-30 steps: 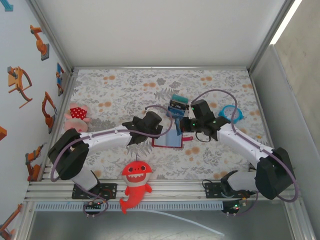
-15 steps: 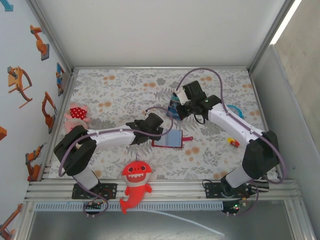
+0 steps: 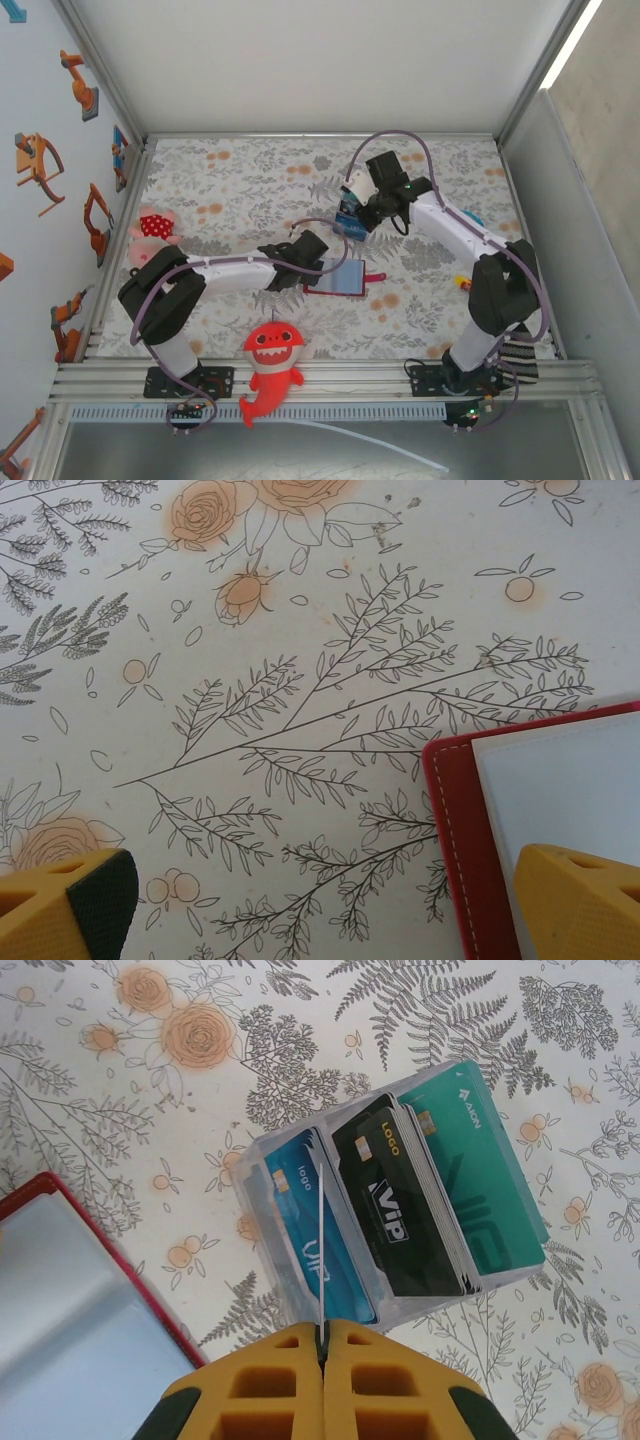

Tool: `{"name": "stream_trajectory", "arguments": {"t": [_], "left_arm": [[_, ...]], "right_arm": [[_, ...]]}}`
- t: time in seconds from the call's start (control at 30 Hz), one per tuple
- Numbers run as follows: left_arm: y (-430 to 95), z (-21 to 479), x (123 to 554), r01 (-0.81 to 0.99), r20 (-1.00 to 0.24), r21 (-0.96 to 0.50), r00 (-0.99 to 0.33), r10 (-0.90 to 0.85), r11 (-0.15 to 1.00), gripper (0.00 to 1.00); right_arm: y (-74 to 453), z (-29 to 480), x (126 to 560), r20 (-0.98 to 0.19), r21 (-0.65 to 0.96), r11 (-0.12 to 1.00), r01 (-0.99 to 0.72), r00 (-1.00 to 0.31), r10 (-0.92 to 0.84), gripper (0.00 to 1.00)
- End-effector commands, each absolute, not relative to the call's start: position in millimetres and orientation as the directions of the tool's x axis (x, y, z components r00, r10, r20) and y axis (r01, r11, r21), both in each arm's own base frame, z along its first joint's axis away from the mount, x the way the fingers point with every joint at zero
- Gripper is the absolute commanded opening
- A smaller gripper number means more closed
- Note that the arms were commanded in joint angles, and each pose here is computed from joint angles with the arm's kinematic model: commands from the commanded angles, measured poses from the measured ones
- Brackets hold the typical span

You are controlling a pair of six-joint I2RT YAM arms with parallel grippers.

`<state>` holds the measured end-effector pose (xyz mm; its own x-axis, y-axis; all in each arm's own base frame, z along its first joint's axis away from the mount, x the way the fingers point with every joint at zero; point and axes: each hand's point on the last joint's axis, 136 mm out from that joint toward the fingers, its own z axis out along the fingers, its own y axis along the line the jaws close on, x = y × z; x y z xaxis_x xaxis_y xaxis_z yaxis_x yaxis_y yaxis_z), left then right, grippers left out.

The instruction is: Take the credit cards out of the card holder

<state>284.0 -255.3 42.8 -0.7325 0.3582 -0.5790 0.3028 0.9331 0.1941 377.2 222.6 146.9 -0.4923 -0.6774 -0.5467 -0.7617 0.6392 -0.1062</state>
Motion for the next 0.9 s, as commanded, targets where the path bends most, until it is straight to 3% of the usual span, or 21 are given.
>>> {"name": "stream_trajectory", "arguments": {"t": [0.0,0.87], "left_arm": [[-241,34,280,0.272,-0.545,0.245,-0.755,0.364,0.93,0.97],[-237,66,288,0.242,-0.607,0.225,-0.722,0.331,0.944,0.97]], "right_arm": [[227,147,383,-0.546,-0.102,0.589,-0.802,-0.45,-0.707,0.0],[237,115,399,-0.467,-0.069,0.482,-0.873,-0.399,-0.789,0.0]]}}
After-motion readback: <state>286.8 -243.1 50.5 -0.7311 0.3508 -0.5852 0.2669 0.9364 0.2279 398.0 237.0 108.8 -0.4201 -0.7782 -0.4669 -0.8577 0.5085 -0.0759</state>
